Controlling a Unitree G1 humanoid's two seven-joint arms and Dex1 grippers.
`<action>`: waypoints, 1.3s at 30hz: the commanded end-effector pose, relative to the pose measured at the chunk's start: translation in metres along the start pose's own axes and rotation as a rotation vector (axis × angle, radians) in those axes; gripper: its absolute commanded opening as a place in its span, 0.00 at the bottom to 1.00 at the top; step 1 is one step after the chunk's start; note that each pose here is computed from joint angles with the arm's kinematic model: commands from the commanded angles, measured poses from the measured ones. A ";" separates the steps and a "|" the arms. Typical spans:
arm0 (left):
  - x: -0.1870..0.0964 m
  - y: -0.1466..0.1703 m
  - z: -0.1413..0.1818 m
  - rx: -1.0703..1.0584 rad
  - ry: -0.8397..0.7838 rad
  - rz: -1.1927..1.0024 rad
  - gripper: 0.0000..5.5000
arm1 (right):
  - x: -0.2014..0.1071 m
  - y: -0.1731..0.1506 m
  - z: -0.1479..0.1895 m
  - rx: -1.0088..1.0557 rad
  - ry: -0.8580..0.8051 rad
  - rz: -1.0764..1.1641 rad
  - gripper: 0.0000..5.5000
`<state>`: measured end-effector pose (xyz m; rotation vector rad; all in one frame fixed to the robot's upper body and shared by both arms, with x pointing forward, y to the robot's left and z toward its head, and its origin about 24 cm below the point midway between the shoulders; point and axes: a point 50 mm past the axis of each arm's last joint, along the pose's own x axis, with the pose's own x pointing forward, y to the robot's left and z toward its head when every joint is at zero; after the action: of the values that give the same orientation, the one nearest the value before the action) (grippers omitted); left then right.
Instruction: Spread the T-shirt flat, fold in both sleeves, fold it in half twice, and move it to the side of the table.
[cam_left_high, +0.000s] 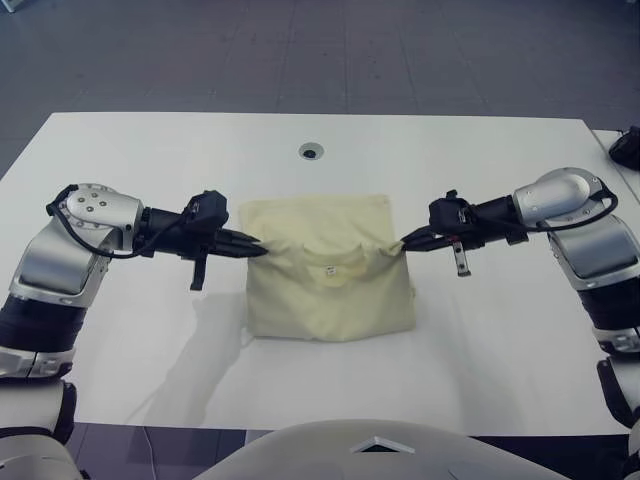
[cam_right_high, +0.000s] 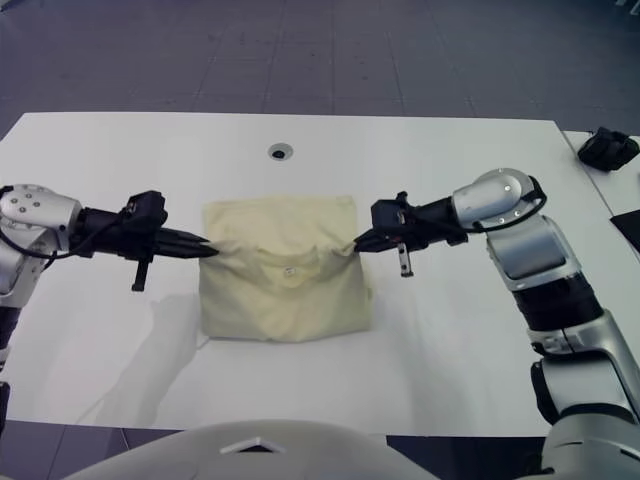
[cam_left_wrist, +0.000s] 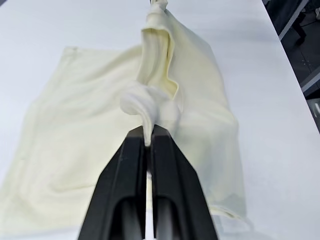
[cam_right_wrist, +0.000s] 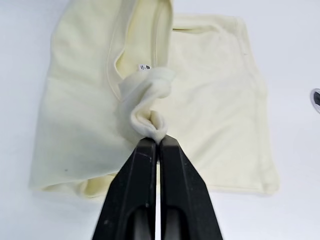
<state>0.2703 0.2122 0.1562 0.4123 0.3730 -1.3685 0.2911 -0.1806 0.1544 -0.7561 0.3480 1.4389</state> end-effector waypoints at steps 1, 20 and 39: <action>0.001 0.015 0.005 0.016 -0.012 0.059 0.00 | 0.002 -0.021 0.006 -0.028 -0.014 -0.044 0.00; -0.001 0.065 0.016 0.063 -0.038 0.204 0.00 | 0.008 -0.085 0.001 -0.022 -0.039 -0.268 0.00; 0.025 0.098 -0.013 0.035 0.202 0.348 0.00 | 0.055 -0.103 -0.010 0.147 -0.014 -0.523 0.00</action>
<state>0.3663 0.2256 0.1474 0.5827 0.4062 -0.9813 0.4019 -0.1401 0.1542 -0.6598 0.1822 0.9490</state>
